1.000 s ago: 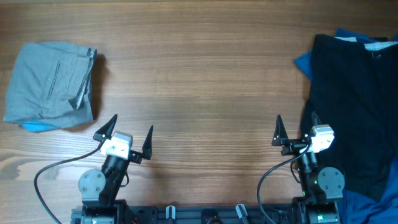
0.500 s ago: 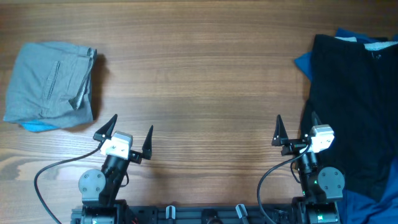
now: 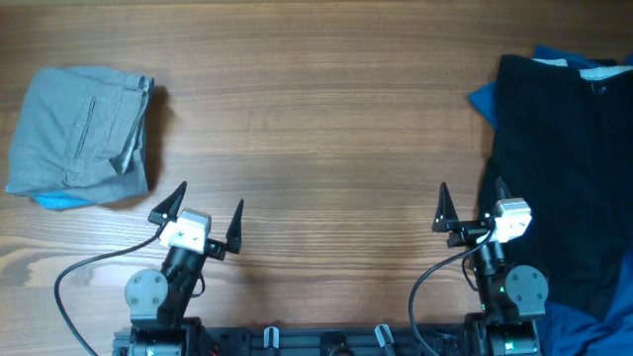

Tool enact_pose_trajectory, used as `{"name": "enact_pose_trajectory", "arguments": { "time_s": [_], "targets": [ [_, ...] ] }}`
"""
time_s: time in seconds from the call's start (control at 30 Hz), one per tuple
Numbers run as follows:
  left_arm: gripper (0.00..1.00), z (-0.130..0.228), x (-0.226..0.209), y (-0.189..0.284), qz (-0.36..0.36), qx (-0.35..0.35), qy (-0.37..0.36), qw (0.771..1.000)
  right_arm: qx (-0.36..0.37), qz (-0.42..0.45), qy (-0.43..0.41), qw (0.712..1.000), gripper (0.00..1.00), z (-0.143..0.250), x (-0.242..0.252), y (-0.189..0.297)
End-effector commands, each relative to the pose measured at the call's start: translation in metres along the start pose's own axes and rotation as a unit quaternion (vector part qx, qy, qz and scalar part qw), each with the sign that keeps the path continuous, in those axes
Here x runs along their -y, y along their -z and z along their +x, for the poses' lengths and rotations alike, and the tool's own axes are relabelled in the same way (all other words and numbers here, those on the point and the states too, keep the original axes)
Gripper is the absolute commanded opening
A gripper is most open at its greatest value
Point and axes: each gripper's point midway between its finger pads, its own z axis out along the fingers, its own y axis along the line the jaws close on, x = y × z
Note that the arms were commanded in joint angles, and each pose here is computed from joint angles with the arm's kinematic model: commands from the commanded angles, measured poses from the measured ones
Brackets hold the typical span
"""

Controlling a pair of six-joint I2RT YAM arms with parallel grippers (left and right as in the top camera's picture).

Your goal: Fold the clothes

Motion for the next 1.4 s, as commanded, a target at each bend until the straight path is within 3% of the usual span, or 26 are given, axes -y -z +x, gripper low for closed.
{"name": "enact_pose_trajectory", "arguments": {
  "time_s": [0.0,0.67,0.8,0.9,0.93,1.0,1.07,1.2,1.3,1.37],
  "targets": [
    [1.00,0.001,0.001,0.000,0.005,0.001,0.005,1.000,0.001,-0.005,0.004,1.000,1.00,0.000,-0.001,0.000],
    [1.00,0.001,0.002,0.000,0.007,0.003,0.004,1.000,0.004,-0.005,0.005,1.000,1.00,-0.002,-0.002,0.000],
    [1.00,-0.001,0.008,0.000,0.025,0.006,0.004,1.000,0.030,-0.066,0.007,0.997,1.00,-0.018,-0.023,0.003],
    [1.00,-0.013,0.027,0.003,0.081,0.032,-0.004,0.996,0.036,-0.120,0.010,0.992,1.00,-0.030,-0.042,0.008],
    [1.00,-0.043,0.043,0.011,0.131,0.069,0.016,0.989,0.027,-0.149,-0.040,0.988,1.00,-0.045,-0.052,0.013],
    [1.00,-0.072,0.041,0.019,0.126,0.089,0.021,0.988,0.013,-0.148,-0.068,0.986,1.00,-0.060,-0.053,0.012],
    [1.00,-0.087,0.039,0.022,0.120,0.089,0.025,0.988,-0.006,-0.147,-0.061,0.987,1.00,-0.075,-0.054,0.008],
    [1.00,-0.117,0.034,0.010,0.127,-0.014,0.142,0.982,-0.161,-0.141,-0.039,0.976,1.00,-0.095,-0.057,-0.017],
    [1.00,-0.137,0.025,-0.010,0.121,-0.100,0.180,0.971,-0.291,-0.121,-0.048,0.948,1.00,-0.091,-0.050,-0.059],
    [1.00,-0.140,0.019,-0.031,0.116,-0.179,0.214,0.953,-0.400,-0.123,-0.060,0.906,1.00,-0.075,-0.049,-0.086]
  ]
}}
